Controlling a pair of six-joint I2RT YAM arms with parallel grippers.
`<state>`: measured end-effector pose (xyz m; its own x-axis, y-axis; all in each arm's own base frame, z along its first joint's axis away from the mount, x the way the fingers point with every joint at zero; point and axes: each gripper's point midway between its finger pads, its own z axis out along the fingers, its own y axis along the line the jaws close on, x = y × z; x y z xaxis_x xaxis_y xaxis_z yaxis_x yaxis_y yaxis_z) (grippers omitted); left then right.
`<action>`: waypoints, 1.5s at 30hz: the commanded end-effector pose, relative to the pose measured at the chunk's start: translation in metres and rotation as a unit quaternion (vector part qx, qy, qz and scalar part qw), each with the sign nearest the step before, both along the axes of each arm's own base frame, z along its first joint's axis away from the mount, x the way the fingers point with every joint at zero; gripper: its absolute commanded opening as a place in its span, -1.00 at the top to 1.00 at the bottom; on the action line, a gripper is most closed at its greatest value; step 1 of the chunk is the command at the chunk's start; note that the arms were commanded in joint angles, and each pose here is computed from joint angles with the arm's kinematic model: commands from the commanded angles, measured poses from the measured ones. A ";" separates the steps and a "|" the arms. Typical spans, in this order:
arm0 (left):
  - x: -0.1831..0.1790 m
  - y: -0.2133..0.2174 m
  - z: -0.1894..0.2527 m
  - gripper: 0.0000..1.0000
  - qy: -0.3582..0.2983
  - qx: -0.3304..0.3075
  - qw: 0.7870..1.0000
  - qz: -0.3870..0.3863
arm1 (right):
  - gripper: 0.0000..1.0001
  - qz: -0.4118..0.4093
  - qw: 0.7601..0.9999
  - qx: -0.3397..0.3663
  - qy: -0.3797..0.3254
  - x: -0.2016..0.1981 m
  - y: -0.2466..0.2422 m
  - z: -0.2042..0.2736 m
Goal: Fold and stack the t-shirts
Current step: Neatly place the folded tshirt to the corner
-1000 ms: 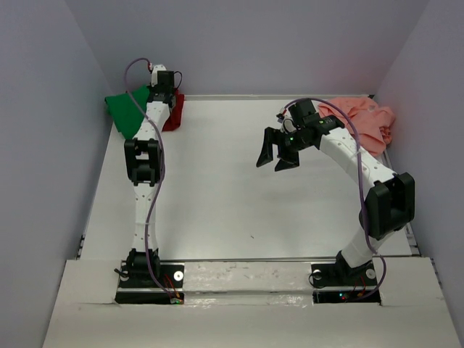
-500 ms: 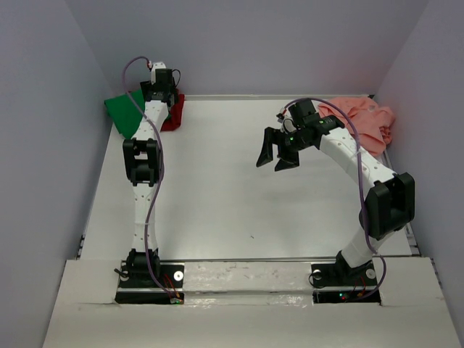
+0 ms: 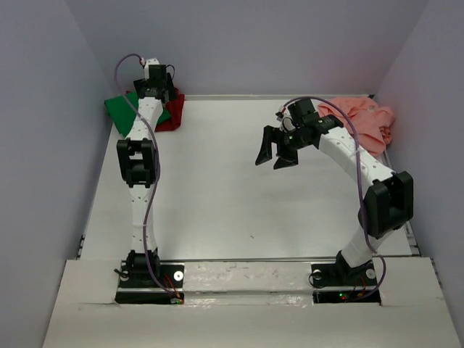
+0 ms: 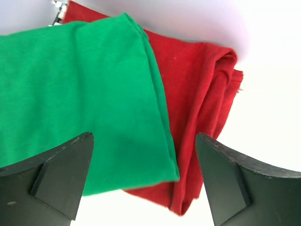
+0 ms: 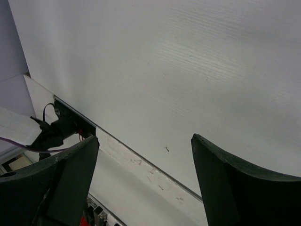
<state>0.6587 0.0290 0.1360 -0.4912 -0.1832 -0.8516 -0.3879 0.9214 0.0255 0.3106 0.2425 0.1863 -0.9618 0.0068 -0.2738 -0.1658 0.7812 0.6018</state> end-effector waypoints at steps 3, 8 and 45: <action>-0.040 -0.026 0.085 -0.98 -0.030 -0.037 0.999 -0.017 | -0.71 0.007 0.998 0.018 -0.060 0.027 0.014 0.018; -0.086 -0.042 0.080 -0.98 0.020 -0.053 0.998 -0.019 | -0.72 0.008 0.998 0.009 -0.068 0.036 0.014 0.012; -0.287 -0.041 0.111 -0.98 0.053 -0.120 0.991 0.017 | -0.76 0.007 0.987 0.020 -0.157 0.045 0.011 0.035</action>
<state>0.3772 -0.0136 0.2362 -0.5920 -0.3851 -0.7080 -0.4219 0.8966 -0.1349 0.3568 0.2468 0.1935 -0.8779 0.0060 -0.4788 -0.2902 0.7887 0.5420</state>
